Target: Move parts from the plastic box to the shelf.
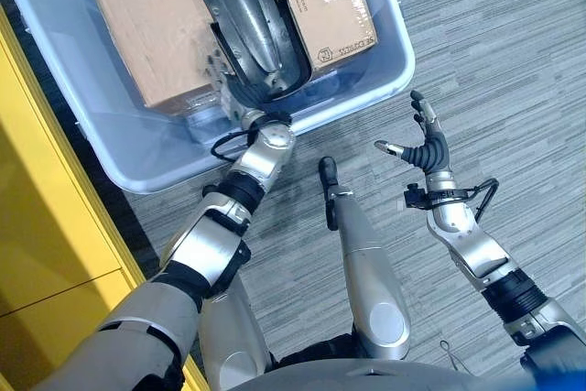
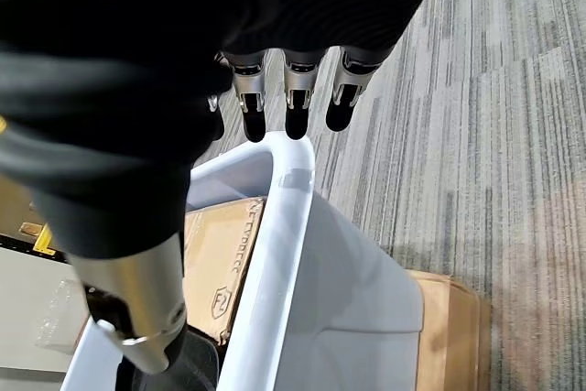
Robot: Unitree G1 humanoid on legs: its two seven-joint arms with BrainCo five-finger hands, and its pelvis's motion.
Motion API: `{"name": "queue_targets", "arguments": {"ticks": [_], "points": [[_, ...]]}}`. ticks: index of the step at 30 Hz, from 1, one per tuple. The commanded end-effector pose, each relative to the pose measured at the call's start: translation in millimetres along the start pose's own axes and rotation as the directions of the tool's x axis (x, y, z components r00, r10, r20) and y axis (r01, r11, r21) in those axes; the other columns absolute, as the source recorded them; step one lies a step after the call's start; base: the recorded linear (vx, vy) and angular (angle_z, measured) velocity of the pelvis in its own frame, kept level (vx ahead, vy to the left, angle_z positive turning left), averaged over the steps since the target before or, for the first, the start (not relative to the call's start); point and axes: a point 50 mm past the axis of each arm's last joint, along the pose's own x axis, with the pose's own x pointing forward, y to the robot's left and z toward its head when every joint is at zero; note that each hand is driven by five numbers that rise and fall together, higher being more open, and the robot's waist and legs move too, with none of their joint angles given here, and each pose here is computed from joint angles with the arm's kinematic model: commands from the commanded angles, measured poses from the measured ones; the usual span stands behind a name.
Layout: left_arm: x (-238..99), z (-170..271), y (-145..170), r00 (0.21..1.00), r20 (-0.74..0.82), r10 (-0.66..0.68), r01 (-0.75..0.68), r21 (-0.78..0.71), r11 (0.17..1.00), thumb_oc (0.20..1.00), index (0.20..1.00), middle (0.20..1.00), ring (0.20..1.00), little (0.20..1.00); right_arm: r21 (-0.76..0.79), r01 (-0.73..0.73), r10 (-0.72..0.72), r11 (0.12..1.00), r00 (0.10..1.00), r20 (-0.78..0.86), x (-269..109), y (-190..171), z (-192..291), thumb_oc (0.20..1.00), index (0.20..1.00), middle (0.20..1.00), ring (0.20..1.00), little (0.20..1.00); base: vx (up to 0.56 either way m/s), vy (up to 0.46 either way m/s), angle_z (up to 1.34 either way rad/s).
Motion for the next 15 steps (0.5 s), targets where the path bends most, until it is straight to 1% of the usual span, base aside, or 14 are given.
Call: {"name": "queue_targets", "arguments": {"ticks": [1, 10, 12, 15], "points": [[-36, 19, -31, 0.975, 0.132, -0.180, 0.185, -0.027, 0.982, 1.000, 1.000, 1.000, 1.000, 1.000, 0.047, 0.034, -0.039, 0.998, 0.994, 0.104, -3, -8, 16, 1.000, 1.000, 1.000, 1.000, 1.000, 0.00, 0.000, 0.00], [-60, 18, -37, 0.956, 0.128, -0.265, 0.278, -0.099, 0.955, 1.000, 1.000, 1.000, 1.000, 1.000, 0.046, 0.049, -0.054, 0.998, 0.994, 0.098, -7, -10, 14, 1.000, 1.000, 1.000, 1.000, 1.000, 0.00, 0.000, 0.00], [-64, 17, -37, 0.959, 0.124, -0.255, 0.269, -0.110, 0.957, 1.000, 1.000, 1.000, 1.000, 1.000, 0.044, 0.053, -0.057, 0.998, 0.993, 0.098, -7, -11, 14, 1.000, 1.000, 1.000, 1.000, 1.000, 0.00, 0.000, 0.00], [-63, 15, -33, 0.976, 0.084, -0.203, 0.213, -0.138, 0.967, 1.000, 1.000, 1.000, 1.000, 1.000, 0.044, 0.054, -0.058, 0.998, 0.994, 0.097, -6, -12, 13, 1.000, 1.000, 1.000, 1.000, 1.000, 0.00, 0.000, 0.00]]}}
